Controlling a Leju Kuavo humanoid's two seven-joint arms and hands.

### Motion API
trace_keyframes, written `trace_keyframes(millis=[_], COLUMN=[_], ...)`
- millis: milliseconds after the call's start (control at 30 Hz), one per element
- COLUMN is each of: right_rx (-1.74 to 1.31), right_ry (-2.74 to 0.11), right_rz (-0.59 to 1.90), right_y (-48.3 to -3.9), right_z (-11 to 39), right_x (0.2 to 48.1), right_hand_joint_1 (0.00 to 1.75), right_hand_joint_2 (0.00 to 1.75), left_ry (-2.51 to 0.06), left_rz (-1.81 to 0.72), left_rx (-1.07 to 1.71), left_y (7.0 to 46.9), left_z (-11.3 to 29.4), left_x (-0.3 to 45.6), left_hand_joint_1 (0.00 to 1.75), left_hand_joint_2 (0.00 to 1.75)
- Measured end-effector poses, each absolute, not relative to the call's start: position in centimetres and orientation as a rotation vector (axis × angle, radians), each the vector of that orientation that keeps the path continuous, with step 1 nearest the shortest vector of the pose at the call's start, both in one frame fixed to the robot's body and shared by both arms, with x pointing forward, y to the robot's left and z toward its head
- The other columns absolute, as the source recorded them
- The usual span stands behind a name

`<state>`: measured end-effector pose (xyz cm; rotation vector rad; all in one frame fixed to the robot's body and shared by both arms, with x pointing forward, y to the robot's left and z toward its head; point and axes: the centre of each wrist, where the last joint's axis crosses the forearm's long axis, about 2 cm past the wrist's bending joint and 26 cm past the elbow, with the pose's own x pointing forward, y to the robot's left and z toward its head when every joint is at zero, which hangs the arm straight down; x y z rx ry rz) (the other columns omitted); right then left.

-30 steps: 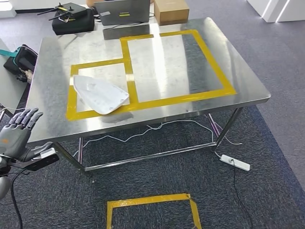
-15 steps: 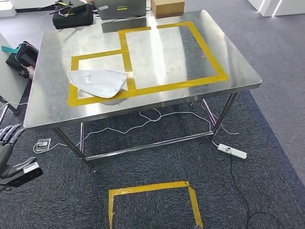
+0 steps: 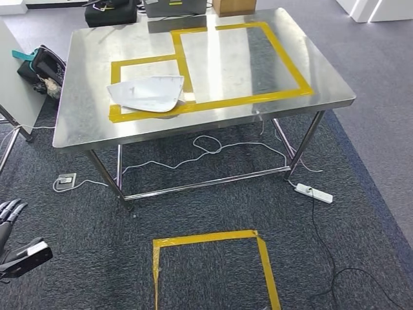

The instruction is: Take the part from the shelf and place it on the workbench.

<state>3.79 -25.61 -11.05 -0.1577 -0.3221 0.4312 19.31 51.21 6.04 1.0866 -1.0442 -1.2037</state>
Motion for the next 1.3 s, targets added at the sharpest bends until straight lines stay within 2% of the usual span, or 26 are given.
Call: trace_keyframes(millis=[233,433,600,900,1300], right_rx=[-0.142,-0.132,-0.133,-0.138,-0.156], right_ry=[-0.337,-0.346,-0.353,-0.343,-0.334], right_rz=[0.385,0.356,0.342,0.32,0.302], right_y=[-25.0,-24.4,-24.3,-24.3,-24.3], right_z=[-11.0,-11.0,-10.9,-11.0,-11.0], right_x=[3.9,3.8,3.9,3.5,3.6], right_hand_joint_1=[0.0,0.0,0.0,0.0,0.0], right_hand_joint_2=[0.0,0.0,0.0,0.0,0.0], left_ry=[-1.017,-0.978,-0.92,-0.825,-0.703], left_rz=[-1.097,-0.955,-0.873,-0.777,-0.665], left_rx=[0.984,0.854,0.772,0.654,0.59], left_y=[49.0,45.3,41.9,38.5,37.2], left_z=[0.5,-5.0,-7.6,-9.6,-10.3], left_x=[15.0,10.8,8.6,5.1,2.6], left_hand_joint_1=[0.0,0.0,0.0,0.0,0.0], left_hand_joint_2=[0.0,0.0,0.0,0.0,0.0])
